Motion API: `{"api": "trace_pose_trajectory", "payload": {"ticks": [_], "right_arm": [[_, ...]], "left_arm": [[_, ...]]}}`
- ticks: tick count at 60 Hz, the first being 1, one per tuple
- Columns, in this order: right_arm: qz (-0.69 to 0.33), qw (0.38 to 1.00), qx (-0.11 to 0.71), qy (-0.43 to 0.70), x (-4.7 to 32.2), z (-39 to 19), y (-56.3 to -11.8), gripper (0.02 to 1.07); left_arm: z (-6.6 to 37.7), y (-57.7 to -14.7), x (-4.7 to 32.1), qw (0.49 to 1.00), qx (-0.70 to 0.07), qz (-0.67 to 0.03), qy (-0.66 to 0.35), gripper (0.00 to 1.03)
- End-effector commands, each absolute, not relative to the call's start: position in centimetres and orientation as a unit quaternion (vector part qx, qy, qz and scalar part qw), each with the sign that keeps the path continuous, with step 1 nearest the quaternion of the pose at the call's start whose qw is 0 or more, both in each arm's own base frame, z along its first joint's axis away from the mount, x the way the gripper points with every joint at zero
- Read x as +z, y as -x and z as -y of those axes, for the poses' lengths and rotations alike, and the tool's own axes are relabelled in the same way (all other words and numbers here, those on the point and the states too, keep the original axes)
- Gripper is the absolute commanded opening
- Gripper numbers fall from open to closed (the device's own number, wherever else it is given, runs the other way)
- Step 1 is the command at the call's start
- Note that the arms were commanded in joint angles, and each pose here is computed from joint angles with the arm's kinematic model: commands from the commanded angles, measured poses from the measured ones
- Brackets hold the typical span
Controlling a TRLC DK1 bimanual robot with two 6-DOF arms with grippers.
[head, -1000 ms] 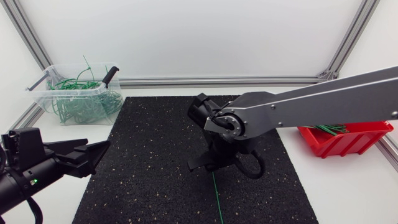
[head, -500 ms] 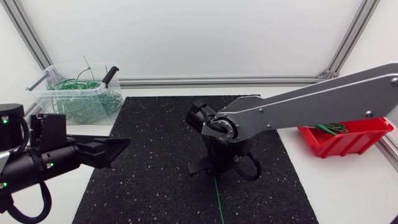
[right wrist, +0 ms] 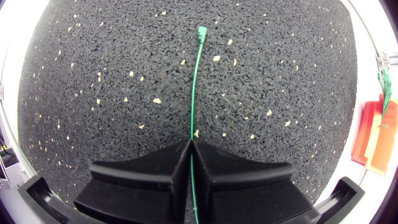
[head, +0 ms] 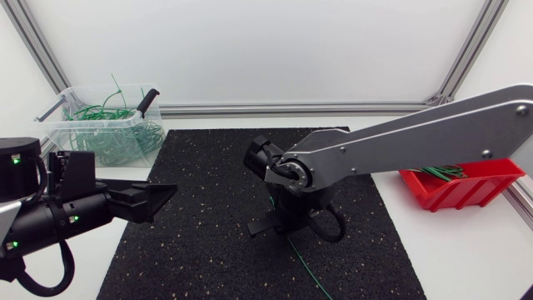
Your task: Take a green cable tie from the red box, thread the tail through the head to close it, then place it in the transparent bin on the left.
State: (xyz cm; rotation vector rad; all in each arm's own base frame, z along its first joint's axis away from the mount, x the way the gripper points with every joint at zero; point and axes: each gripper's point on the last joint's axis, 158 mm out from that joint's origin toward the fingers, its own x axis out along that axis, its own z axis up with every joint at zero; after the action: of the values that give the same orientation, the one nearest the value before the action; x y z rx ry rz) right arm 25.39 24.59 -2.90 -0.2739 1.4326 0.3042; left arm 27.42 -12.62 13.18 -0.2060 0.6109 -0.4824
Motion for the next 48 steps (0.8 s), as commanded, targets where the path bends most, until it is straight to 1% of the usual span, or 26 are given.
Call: {"api": "trace_pose_trajectory", "payload": {"ticks": [1, 10, 21, 30, 39, 48], "right_arm": [[-0.669, 0.718, 0.144, 0.129, -4.4, -25.4, -24.0, 0.08], [-0.653, 0.73, 0.143, 0.143, -3.7, -25.1, -24.3, 0.08], [-0.614, 0.757, 0.157, 0.158, -1.0, -25.1, -25.1, 0.08], [-0.585, 0.774, 0.171, 0.17, 1.0, -25.5, -25.5, 0.08], [-0.566, 0.783, 0.19, 0.176, 2.4, -26.2, -25.5, 0.08], [-0.552, 0.787, 0.207, 0.183, 3.4, -27.0, -25.6, 0.08]], "left_arm": [[12.9, -27.7, 13.6, 0.92, -0.234, -0.296, 0.109, 0.93], [13.0, -27.7, 13.2, 0.918, -0.234, -0.302, 0.11, 0.93], [13.0, -28.5, 13.4, 0.916, -0.234, -0.313, 0.093, 0.93], [13.0, -28.8, 13.0, 0.907, -0.237, -0.343, 0.065, 0.93], [13.8, -28.2, 13.6, 0.893, -0.263, -0.364, 0.024, 0.93], [15.7, -27.7, 14.5, 0.866, -0.301, -0.396, 0.046, 0.93]]}}
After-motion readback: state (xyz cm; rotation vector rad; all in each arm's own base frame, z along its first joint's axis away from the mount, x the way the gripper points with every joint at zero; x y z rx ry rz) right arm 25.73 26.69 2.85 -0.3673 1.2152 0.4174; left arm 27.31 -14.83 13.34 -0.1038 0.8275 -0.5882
